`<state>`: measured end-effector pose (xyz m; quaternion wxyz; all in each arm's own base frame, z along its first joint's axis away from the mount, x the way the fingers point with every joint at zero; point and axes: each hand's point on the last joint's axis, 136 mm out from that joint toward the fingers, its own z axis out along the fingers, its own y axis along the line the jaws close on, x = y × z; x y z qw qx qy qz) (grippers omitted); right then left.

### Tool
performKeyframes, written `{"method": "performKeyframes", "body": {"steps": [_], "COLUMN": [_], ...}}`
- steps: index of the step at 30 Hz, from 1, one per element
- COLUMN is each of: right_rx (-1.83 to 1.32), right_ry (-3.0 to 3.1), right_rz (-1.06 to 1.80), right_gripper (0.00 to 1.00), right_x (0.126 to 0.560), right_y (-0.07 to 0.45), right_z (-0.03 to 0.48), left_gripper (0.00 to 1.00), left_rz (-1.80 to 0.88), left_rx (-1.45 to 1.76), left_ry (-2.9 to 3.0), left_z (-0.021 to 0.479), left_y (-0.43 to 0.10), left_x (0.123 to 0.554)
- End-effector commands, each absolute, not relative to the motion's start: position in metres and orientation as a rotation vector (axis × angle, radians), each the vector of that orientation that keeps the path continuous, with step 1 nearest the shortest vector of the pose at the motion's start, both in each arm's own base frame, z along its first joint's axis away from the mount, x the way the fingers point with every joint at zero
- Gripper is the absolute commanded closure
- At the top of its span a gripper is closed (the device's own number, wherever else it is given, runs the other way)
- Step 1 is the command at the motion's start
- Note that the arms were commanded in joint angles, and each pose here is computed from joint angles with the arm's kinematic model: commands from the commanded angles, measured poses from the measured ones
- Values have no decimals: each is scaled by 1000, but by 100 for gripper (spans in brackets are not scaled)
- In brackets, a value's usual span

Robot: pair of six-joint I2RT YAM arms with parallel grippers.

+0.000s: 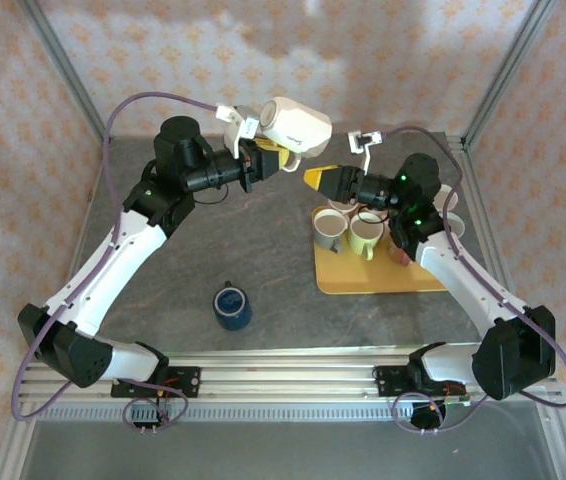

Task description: Turn the mug right side up

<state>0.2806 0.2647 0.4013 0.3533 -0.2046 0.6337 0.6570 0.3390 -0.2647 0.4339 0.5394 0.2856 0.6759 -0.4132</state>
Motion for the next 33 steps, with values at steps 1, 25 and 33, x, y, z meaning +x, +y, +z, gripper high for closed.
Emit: {"method": "performKeyframes", "body": {"steps": [1, 25, 33], "right_rx": [-574, -432, -441], "right_ry": [1534, 1358, 1287], "right_rz": [1700, 1824, 1865], "right_gripper": [42, 49, 56], "right_x": [273, 288, 285], "right_y": [267, 267, 270], "right_z": [426, 456, 469], "left_gripper": [100, 100, 100], "left_rz": [-965, -1053, -1060], "left_rx": [674, 607, 596], "left_ry": [1366, 1277, 1267], "left_z": [507, 547, 548], "left_y": [-256, -266, -267], "left_x": [313, 299, 300]}}
